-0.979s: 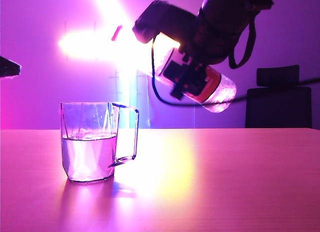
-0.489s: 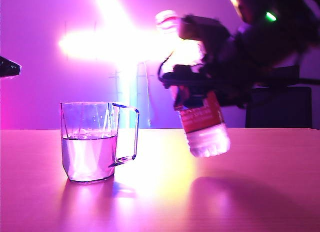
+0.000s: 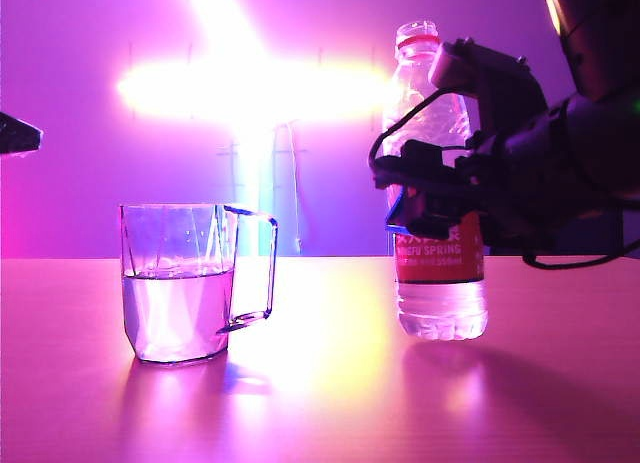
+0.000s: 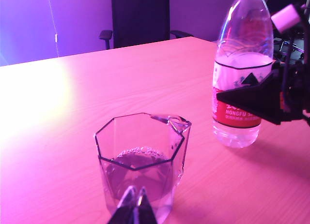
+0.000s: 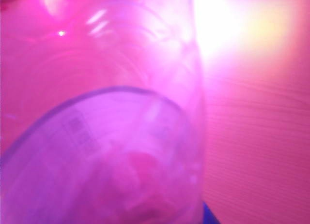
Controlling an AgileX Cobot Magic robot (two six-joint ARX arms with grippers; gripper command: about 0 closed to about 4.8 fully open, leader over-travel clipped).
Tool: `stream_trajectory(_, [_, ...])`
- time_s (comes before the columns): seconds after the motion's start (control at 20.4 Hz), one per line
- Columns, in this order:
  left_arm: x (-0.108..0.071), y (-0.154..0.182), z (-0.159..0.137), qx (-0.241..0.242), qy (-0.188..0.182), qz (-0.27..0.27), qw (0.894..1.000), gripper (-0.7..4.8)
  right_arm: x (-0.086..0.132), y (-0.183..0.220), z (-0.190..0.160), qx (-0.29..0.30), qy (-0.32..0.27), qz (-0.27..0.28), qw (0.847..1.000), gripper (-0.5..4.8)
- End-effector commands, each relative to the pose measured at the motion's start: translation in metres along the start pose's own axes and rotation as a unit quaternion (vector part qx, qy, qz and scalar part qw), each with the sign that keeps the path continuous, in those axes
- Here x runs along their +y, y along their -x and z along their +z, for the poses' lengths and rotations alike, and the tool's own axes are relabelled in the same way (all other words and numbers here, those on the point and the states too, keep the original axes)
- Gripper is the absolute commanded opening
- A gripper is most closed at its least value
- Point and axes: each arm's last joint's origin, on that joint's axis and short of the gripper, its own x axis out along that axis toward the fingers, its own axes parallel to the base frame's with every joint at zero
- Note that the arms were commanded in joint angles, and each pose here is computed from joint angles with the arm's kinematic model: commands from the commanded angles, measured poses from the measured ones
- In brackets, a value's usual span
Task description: Pick up the mineral water bottle on the table and pour water into the mug until it's half full.
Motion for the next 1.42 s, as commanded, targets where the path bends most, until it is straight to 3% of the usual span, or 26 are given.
stream_trajectory(0.05, [0.000,0.000,0.002,-0.007,0.002,-0.001,1.000,-0.02,0.002,-0.004,0.002,-0.027,-0.022,0.008,0.999,2.60])
stream_trajectory(0.34, [0.000,0.000,0.002,-0.007,0.002,-0.001,1.000,-0.02,0.002,-0.007,-0.004,-0.022,-0.030,0.009,0.999,2.66])
stream_trajectory(0.78, [0.000,0.000,0.002,-0.007,0.002,-0.001,1.000,-0.02,-0.002,0.003,-0.014,-0.003,-0.029,0.025,0.999,4.79])
stream_trajectory(1.32, [0.006,0.000,0.002,-0.007,0.003,0.008,1.000,-0.02,-0.018,0.063,-0.024,-0.026,-0.097,0.074,0.992,4.79])
stream_trajectory(1.42, [0.016,0.001,0.002,-0.007,0.005,0.048,0.999,-0.02,-0.022,0.075,-0.025,-0.042,-0.105,0.090,0.990,4.79])
